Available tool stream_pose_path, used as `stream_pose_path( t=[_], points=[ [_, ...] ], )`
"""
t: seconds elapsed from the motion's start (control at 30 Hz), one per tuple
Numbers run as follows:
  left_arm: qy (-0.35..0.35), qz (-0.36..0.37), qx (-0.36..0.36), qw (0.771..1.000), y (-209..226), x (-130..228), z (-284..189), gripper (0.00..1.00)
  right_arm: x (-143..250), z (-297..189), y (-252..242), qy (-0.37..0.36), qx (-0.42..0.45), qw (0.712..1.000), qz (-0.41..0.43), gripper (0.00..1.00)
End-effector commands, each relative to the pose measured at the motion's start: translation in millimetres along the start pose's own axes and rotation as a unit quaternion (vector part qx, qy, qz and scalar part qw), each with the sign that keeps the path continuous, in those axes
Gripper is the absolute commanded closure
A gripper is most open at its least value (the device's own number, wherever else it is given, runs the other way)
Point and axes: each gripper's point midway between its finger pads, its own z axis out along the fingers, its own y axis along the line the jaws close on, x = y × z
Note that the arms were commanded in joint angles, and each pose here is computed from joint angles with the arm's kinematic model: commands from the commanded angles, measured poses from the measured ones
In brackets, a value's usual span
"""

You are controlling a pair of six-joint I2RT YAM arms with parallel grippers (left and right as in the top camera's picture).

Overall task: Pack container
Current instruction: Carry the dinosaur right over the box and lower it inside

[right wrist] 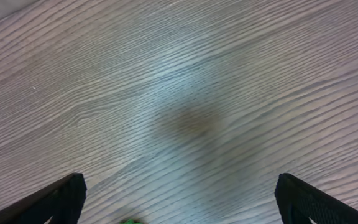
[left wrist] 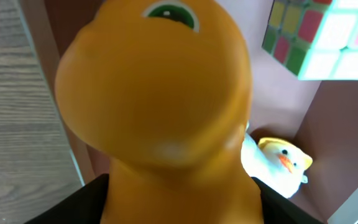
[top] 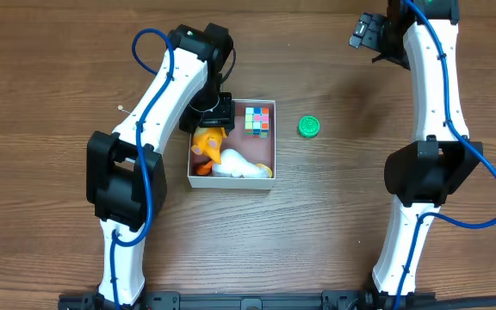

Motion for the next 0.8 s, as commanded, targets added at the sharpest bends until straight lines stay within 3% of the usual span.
stream_pose_path(
  t=[0.0, 0.3, 0.43, 0.63, 0.77],
  points=[
    [-0.013, 0.001, -0.012, 1.0, 3, -4, -1, 0.28, -11, -13, -2, -0.025, -0.001, 1.0, 0.007, 0.0],
    [-0.023, 0.014, -0.01, 1.0, 1, -9, -1, 0.28, -11, -13, -2, -0.025, -0.001, 1.0, 0.007, 0.0],
    [-0.034, 0.022, -0.008, 0.999, 0, -14, -1, 0.51, -11, -13, -1, -0.024, -0.002, 1.0, 0.007, 0.0],
    [-0.068, 0.057, -0.036, 0.995, 7, -30, -3, 0.43, -11, -13, -1, -0.024, -0.003, 1.0, 0.007, 0.0],
    [-0.067, 0.059, -0.036, 0.995, 7, -29, -3, 0.21, -11, -13, -1, -0.024, -0.002, 1.0, 0.007, 0.0]
  ],
)
